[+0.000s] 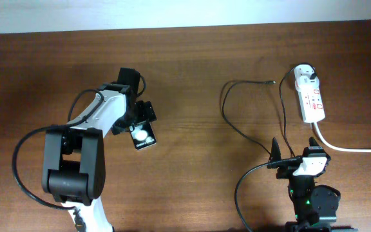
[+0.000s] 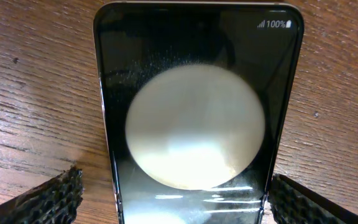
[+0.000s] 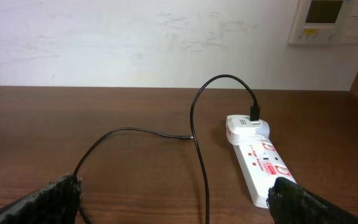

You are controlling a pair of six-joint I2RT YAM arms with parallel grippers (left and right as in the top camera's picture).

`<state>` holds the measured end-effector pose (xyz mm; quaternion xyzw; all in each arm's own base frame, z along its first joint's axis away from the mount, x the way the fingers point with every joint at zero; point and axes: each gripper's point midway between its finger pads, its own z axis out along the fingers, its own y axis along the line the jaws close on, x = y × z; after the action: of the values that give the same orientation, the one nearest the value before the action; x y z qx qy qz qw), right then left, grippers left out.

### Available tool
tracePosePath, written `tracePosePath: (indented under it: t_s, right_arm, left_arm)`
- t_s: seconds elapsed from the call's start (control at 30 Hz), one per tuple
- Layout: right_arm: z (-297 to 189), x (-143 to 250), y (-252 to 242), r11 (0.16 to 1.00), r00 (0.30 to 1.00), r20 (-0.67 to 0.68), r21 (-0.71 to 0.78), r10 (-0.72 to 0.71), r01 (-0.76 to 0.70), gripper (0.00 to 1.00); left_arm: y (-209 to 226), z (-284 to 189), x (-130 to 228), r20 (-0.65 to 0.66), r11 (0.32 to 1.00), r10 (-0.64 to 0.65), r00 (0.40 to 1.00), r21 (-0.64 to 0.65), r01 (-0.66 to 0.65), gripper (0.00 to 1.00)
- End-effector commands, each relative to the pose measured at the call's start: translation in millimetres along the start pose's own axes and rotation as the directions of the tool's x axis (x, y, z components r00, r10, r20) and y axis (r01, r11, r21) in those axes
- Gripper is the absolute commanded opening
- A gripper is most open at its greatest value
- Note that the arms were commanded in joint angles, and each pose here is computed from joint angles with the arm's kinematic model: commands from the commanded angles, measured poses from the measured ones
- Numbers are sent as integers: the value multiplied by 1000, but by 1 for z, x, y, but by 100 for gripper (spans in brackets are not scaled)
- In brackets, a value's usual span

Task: Plug charger to phone and switch on socket
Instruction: 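Lower the left gripper and grasp the phone's bottom edge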

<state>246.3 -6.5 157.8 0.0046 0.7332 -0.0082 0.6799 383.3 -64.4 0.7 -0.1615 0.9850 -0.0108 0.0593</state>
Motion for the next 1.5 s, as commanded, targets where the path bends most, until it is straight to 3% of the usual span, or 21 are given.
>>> tracePosePath:
  t_s: [0.0, 0.13, 0.3, 0.4, 0.47, 0.97, 1.03, 1.13, 1.2, 1.47]
  right_arm:
    - [0, 2, 4, 1000, 1000, -1, -19, 2, -2, 99]
    - [0, 2, 4, 1000, 1000, -1, -19, 2, -2, 99]
    - [0, 1, 4, 1000, 1000, 0, -19, 2, -2, 99]
    - [0, 1, 4, 1000, 1000, 0, -19, 2, -2, 99]
    - [0, 2, 4, 1000, 1000, -1, -19, 2, -2, 99]
    - [0, 2, 4, 1000, 1000, -1, -19, 2, -2, 99]
    - [0, 2, 4, 1000, 1000, -1, -19, 2, -2, 99]
    - [0, 2, 4, 1000, 1000, -1, -19, 2, -2, 99]
    - [0, 1, 4, 1000, 1000, 0, -19, 2, -2, 99]
    - [0, 2, 4, 1000, 1000, -1, -19, 2, -2, 99]
  left_arm:
    - [2, 13, 4, -27, 1000, -11, 1000, -19, 10, 99]
    - [2, 13, 5, -29, 1000, -10, 1000, -19, 10, 99]
    - [2, 13, 5, -29, 1000, -11, 1000, -19, 10, 85]
    - [2, 13, 5, -29, 1000, -11, 1000, -19, 10, 84]
    - [3, 13, 6, -33, 1000, -10, 999, -22, 10, 76]
    - [-3, -6, -7, -22, 1000, -13, 1000, -16, 13, 66]
    - [-6, -10, -10, -20, 1000, -11, 1000, -10, 11, 70]
    - [-4, -8, -7, -27, 1000, -10, 1000, -16, 10, 91]
    - [-3, -6, -5, -31, 1000, -10, 999, -22, 10, 97]
    - [4, 9, 7, -51, 999, -11, 999, -32, 9, 99]
